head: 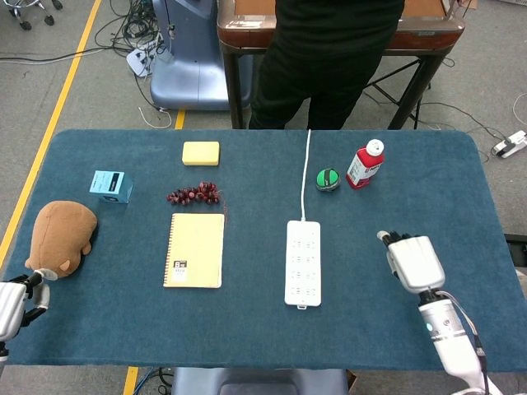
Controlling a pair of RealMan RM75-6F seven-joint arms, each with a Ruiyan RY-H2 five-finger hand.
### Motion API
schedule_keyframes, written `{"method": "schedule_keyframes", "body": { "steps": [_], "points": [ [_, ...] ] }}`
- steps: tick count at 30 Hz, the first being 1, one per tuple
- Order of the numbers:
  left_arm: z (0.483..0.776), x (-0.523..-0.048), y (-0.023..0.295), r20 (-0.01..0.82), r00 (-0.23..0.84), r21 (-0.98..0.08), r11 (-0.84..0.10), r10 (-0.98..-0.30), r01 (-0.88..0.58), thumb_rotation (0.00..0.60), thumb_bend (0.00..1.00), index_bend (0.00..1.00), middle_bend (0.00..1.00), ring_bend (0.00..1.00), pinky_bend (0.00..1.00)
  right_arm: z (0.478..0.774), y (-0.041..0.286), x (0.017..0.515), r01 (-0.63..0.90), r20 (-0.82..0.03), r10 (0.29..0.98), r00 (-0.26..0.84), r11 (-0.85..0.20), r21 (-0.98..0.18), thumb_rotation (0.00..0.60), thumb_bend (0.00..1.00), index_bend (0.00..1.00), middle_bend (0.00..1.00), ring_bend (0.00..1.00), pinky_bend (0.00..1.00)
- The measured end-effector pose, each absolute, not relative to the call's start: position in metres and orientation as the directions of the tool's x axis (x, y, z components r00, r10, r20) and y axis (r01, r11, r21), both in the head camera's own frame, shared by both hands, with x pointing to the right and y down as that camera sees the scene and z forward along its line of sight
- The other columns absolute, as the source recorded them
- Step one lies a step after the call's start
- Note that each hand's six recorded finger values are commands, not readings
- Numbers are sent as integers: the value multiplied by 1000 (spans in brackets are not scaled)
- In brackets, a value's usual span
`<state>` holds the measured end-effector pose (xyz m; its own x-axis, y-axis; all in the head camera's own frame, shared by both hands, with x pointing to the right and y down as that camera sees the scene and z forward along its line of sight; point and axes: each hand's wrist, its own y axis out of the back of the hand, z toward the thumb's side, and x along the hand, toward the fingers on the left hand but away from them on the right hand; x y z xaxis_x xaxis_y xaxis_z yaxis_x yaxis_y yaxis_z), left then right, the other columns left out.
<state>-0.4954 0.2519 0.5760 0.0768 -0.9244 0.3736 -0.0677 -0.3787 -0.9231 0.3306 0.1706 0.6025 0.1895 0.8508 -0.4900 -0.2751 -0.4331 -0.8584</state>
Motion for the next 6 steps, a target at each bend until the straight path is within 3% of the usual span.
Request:
{"method": "schedule_keyframes", "body": {
  "steps": [6],
  "points": [
    [578, -493, 253, 376, 85, -922, -381, -923, -62, 600, 606, 532, 709, 626, 896, 595, 191, 361, -194, -467, 873, 139, -438, -878, 600, 497, 313, 447, 550, 685]
  ]
}}
